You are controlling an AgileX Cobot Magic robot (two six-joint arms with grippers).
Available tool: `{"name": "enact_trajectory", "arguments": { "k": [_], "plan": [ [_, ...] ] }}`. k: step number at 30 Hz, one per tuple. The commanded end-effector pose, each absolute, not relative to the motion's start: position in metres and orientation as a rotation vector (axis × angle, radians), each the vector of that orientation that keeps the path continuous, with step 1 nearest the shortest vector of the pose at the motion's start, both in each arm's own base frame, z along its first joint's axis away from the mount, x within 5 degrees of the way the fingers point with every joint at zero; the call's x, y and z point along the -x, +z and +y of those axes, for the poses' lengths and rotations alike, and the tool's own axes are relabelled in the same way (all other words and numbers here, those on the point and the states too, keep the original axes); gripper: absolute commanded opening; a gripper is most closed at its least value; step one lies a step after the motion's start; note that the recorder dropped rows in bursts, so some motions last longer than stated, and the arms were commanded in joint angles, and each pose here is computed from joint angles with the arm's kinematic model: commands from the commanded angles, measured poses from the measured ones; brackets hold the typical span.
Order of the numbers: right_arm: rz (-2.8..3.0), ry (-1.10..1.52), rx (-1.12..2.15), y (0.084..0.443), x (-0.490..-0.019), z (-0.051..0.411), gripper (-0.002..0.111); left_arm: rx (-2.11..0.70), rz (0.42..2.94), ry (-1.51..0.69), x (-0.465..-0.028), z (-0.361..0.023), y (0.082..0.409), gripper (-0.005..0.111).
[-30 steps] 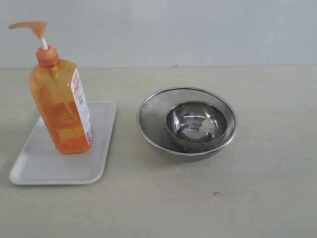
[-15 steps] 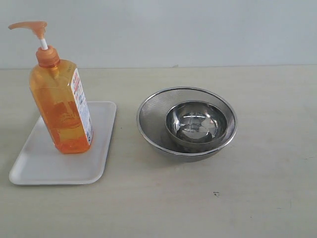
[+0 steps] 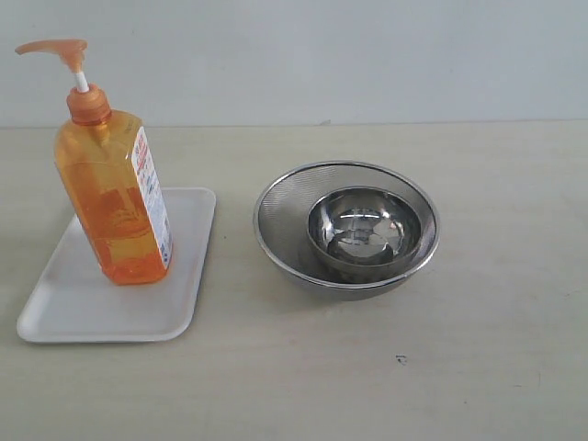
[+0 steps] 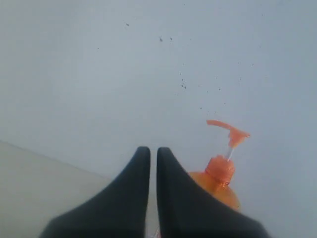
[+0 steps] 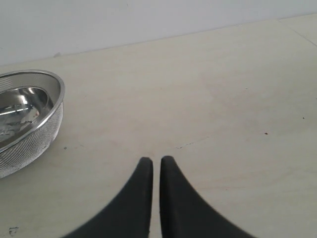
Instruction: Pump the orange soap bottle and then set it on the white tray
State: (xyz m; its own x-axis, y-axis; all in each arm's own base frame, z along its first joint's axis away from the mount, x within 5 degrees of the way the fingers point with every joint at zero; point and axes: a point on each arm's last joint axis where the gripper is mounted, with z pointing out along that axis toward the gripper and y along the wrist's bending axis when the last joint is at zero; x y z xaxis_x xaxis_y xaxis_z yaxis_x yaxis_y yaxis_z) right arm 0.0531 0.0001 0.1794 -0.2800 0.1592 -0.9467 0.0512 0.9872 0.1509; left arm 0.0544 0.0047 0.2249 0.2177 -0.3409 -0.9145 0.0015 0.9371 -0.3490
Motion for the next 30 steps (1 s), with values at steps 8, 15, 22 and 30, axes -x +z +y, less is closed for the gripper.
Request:
{"name": "enact_trajectory", "arguments": {
  "k": [8, 15, 22, 30],
  "plan": [
    [1.847, 0.102, -0.155, 0.180, -0.053, 0.000, 0.001, 0.365, 1.177, -0.408, -0.043, 0.003, 0.279, 0.005],
    [1.847, 0.100, -0.152, 0.180, -0.053, 0.000, 0.001, 0.179, 1.200, -0.157, -0.049, 0.003, 0.396, 0.005],
    [1.847, 0.102, -0.154, 0.180, -0.053, 0.000, 0.001, 0.175, 1.434, -0.098, -0.147, 0.009, 0.418, 0.005],
    [1.847, 0.102, -0.154, 0.180, -0.053, 0.000, 0.001, 0.136, 1.413, -0.204, -0.161, -0.004, 0.378, 0.005]
  ]
}}
